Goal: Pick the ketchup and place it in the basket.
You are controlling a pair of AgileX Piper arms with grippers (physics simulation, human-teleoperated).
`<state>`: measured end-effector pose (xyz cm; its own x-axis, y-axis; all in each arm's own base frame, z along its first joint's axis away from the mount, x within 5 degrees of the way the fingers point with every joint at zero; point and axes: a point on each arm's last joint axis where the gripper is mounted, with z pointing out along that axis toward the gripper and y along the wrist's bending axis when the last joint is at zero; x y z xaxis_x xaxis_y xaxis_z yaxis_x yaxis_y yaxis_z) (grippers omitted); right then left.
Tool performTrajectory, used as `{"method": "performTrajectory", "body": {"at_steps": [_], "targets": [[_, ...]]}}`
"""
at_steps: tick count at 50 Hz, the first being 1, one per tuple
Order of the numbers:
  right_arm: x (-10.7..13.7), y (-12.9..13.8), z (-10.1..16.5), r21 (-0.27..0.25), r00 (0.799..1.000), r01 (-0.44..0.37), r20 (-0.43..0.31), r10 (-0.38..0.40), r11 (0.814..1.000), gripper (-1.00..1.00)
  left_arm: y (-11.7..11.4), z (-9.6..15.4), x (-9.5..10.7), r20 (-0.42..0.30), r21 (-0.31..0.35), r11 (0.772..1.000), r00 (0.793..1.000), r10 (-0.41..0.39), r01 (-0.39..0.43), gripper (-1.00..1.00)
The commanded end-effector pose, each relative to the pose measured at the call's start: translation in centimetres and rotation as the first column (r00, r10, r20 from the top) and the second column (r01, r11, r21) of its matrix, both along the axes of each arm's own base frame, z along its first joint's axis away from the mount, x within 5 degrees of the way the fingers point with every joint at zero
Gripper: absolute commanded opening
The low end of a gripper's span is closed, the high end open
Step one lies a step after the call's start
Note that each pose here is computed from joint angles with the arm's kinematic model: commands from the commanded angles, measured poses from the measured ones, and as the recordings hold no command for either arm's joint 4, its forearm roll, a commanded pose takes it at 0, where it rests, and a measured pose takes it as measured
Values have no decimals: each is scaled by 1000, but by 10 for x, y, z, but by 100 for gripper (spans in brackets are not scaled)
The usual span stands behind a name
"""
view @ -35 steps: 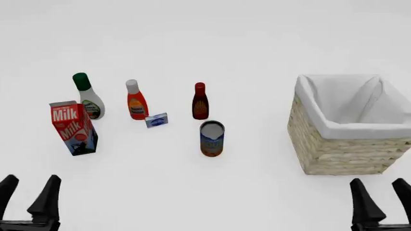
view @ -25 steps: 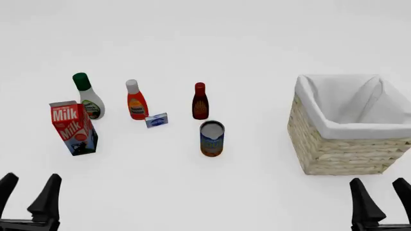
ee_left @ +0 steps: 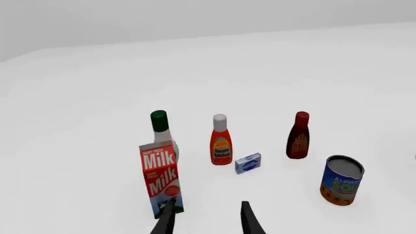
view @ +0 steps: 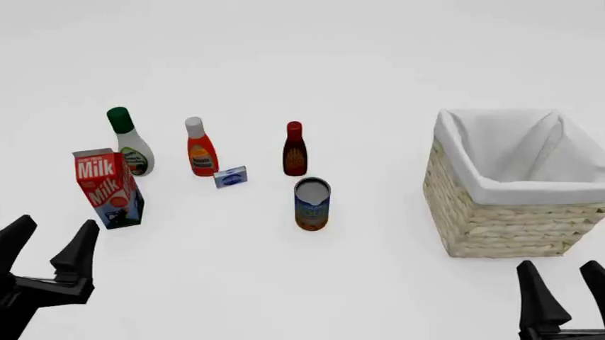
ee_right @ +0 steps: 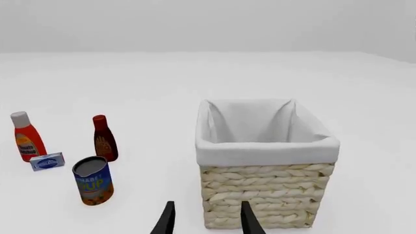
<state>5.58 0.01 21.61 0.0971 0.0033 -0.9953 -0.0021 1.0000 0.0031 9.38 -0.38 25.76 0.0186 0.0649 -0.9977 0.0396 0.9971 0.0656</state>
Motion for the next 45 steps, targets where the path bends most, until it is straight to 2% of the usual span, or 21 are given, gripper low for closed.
{"method": "performTrajectory", "body": {"at_steps": [1,8,11,16,25,45], "targets": [[0,0,0,0,1000,1,4,-1,1000,100,-5,16,19,-38,0,999,999,-33,33,100],[0,0,1,-4,1000,2,7,-2,1000,100,-9,25,32,-51,6,998,997,-64,65,100],[0,0,1,-6,1000,2,7,-2,1000,100,-13,30,40,-69,-32,996,994,-84,82,100],[0,0,1,-10,1000,1,6,0,1000,100,-14,32,48,-80,-43,996,993,-85,82,100],[0,0,2,-12,1000,-1,8,1,1000,100,-15,41,64,-74,-6,997,994,-77,77,100],[0,0,2,-22,1000,6,9,-6,1000,100,-24,50,106,-114,-4,995,989,-96,96,100]]}}
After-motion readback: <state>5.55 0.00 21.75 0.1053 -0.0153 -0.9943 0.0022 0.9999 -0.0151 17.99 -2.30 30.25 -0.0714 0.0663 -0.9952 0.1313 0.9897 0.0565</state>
